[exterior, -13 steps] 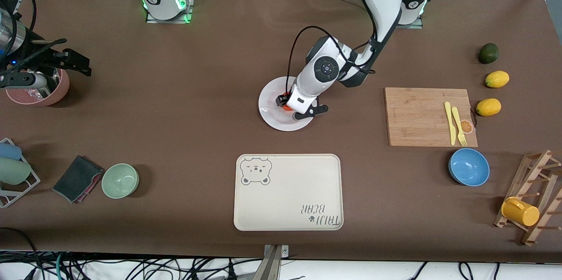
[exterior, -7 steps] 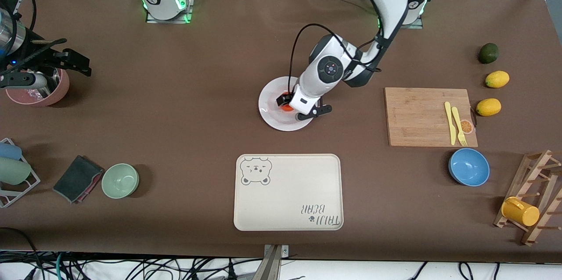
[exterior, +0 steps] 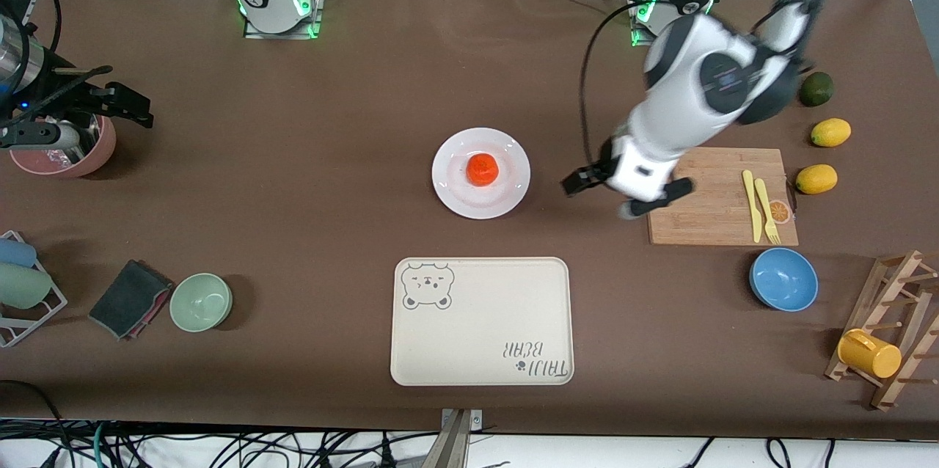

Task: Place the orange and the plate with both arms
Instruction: 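Raise the left gripper away while the right gripper reaches toward the plate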

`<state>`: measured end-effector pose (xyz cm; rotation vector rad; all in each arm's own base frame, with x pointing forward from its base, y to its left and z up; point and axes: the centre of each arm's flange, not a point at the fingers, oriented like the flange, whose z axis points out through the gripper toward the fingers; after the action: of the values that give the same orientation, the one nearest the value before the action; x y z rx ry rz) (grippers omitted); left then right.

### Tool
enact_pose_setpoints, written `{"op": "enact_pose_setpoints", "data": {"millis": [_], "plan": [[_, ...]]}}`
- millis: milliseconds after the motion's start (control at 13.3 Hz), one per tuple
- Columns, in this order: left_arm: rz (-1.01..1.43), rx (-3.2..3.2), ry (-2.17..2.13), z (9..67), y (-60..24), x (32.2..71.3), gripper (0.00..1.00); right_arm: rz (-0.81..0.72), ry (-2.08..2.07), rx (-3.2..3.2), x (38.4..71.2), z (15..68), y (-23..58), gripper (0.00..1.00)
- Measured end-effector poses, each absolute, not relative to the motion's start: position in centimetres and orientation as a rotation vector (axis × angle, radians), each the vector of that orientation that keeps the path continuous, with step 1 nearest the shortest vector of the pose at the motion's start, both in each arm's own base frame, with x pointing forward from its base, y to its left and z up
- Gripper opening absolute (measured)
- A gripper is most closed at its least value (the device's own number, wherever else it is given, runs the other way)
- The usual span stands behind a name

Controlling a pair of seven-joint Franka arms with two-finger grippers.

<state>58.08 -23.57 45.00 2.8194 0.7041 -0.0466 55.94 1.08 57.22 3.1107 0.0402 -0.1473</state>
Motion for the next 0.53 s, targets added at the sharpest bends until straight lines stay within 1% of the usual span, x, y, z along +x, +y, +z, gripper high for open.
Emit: {"op": "enact_pose_setpoints", "data": {"millis": [150, 300, 525], "plan": [[0.052, 2.775, 0.796, 49.9, -18.3, 57.9, 1.00, -0.182, 0.074, 3.107, 56.4, 56.0, 1.3, 1.00], [0.080, 2.759, 0.880, 52.7, -13.7, 57.0, 1.00, -0.234, 0.172, 3.100, 57.0, 54.2, 2.1, 1.00], [0.067, 2.780, 0.931, 56.4, -10.6, 54.5, 1.00, -0.344, 0.277, 3.097, 58.2, 49.6, 5.9, 1.00]]}}
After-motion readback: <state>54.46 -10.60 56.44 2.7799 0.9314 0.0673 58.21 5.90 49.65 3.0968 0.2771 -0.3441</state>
